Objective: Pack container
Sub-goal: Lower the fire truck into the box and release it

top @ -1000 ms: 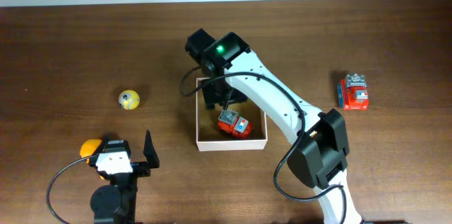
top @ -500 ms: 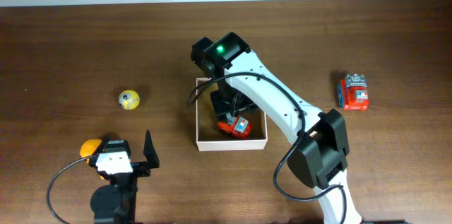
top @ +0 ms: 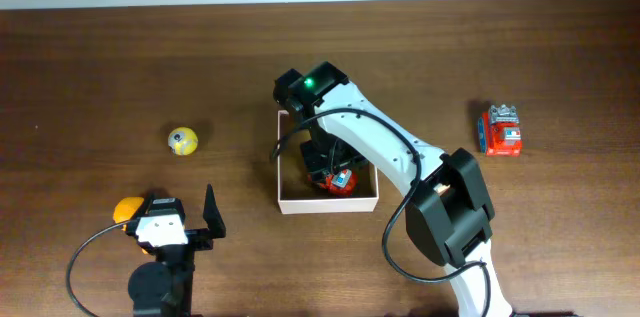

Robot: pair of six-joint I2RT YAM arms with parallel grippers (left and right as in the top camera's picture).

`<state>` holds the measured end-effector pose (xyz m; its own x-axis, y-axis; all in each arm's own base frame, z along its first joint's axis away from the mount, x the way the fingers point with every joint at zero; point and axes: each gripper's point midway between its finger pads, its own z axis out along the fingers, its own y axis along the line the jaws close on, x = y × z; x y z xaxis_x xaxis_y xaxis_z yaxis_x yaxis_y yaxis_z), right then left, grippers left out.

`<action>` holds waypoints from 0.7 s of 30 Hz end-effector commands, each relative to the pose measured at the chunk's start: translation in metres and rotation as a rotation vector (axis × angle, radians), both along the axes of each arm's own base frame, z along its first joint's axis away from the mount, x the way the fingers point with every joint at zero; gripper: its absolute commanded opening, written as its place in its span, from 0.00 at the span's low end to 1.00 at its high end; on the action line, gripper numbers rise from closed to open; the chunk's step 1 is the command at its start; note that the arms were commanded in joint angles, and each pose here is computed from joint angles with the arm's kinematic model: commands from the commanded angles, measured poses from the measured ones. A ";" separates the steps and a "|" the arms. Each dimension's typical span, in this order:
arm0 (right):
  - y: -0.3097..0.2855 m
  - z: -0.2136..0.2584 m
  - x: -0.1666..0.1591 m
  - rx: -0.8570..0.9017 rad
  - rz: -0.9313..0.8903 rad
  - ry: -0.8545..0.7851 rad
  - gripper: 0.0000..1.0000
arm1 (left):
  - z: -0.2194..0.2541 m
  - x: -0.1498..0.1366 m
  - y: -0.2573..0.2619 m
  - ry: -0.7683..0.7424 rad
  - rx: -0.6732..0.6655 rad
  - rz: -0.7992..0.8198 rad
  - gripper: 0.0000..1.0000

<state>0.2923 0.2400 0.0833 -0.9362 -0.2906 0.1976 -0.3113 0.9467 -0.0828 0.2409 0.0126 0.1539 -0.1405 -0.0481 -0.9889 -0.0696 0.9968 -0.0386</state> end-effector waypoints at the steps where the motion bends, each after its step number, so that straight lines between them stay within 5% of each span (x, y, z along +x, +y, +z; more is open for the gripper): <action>1: 0.004 -0.002 0.006 0.013 0.024 -0.029 0.61 | -0.002 0.000 -0.003 0.000 0.017 -0.017 0.99; 21: 0.028 -0.019 0.040 0.111 0.061 -0.170 0.61 | -0.002 0.000 -0.003 0.000 0.017 -0.017 0.99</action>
<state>0.3283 0.2680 0.0657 -0.9364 -0.3501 0.0224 -0.3505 0.9364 -0.0192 0.2409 0.0126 0.1539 -0.1405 -0.0481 -0.9889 -0.0696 0.9968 -0.0386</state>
